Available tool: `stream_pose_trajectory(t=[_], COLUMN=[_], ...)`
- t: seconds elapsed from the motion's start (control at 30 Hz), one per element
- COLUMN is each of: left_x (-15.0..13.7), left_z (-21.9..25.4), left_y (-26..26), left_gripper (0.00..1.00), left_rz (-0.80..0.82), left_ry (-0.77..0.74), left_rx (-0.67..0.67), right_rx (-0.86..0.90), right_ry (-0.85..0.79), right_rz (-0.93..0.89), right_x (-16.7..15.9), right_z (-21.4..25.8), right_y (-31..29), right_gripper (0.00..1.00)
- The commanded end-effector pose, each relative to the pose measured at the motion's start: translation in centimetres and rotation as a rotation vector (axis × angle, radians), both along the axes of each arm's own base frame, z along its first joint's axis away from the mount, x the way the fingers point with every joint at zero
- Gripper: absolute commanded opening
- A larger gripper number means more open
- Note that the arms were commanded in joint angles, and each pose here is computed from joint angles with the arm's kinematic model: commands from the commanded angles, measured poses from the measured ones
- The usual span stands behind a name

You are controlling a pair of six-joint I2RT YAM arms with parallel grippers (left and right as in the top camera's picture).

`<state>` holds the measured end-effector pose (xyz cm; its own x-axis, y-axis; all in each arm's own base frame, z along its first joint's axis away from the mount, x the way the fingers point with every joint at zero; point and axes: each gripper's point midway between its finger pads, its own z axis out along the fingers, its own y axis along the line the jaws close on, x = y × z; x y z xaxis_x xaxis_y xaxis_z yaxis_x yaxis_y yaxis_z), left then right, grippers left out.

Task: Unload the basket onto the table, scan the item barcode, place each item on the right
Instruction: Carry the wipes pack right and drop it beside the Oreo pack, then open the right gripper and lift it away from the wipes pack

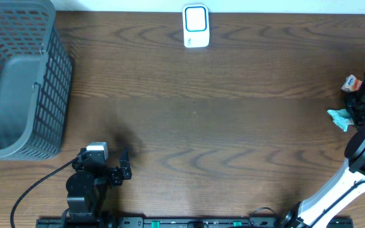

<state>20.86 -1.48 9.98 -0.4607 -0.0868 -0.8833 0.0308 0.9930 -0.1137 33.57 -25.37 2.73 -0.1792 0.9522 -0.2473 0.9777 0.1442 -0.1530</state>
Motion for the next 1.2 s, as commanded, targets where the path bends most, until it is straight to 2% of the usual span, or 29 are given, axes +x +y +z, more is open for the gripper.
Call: stream_pose_trajectory(t=[0.0, 0.1, 0.13, 0.23, 0.4, 0.47, 0.5, 0.6, 0.73, 0.77, 0.87, 0.93, 1.0, 1.17], left_x=[0.0, 0.0, 0.0, 0.0, 0.0, 0.7, 1.1, 2.0, 2.8, 3.2, 3.7, 3.7, 3.6, 3.5], left_z=[-0.3, -0.4, -0.4, -0.4, -0.4, 0.9, 2.1, 4.7, 6.3, 5.7, 4.7, 4.7, 4.7, 3.9], left_y=[0.1, 0.1, 0.1, 0.1, 0.1, 1.2, 0.7, 0.7, 0.7, 0.7, 0.6, 0.3, -0.4, -0.5], left_gripper=[0.98, 0.98, 0.98, 0.98, 0.98, 0.98, 0.98, 0.98, 0.98, 0.98, 0.98, 0.98, 0.98, 0.98], left_rz=[0.007, 0.007, 0.007, 0.007, 0.007, 0.038, 0.02, 0.007, -0.026, -0.024, -0.024, -0.06, -0.127, -0.135], left_ry=[0.0, 0.001, 0.002, 0.002, 0.002, -0.061, -0.114, -0.229, -0.331, -0.353, -0.374, -0.378, -0.387, -0.356], left_rx=[0.001, 0.001, 0.001, 0.001, 0.002, 0.084, 0.056, 0.093, 0.206, 0.206, 0.205, 0.254, 0.332, 0.338], right_rx=[0.035, 0.069, 0.087, 0.137, 0.04, -0.015, -0.049, -0.142, -0.175, -0.165, -0.146, -0.151, -0.189, -0.262], right_ry=[-0.028, -0.097, -0.147, -0.259, -0.437, -0.513, -0.553, -0.623, -0.669, -0.668, -0.653, -0.677, -0.735, -0.844], right_rz=[0.018, 0.076, 0.106, 0.135, 0.206, 0.24, 0.256, 0.281, 0.363, 0.464, 0.5, 0.504, 0.506, 0.513], right_x=[0.6, 2.1, 3.1, 4.5, 5.2, 4.7, 4.2, 3.1, 2.6, 3.0, 2.5, 1.9, 1.0, -2.2], right_z=[0.5, 2.2, 3.5, 7.3, 17.0, 21.0, 23.2, 27.4, 30.0, 30.4, 30.4, 31.2, 33.4, 37.7], right_y=[0.5, 1.0, 1.3, 2.6, 3.9, 4.9, 5.5, 6.6, 8.7, 10.6, 12.0, 12.3, 12.7, 13.8], right_gripper=[0.66, 0.69, 0.74, 0.75, 0.75, 0.77, 0.77, 0.79, 0.92, 0.99, 0.99, 0.99, 0.99, 0.99])
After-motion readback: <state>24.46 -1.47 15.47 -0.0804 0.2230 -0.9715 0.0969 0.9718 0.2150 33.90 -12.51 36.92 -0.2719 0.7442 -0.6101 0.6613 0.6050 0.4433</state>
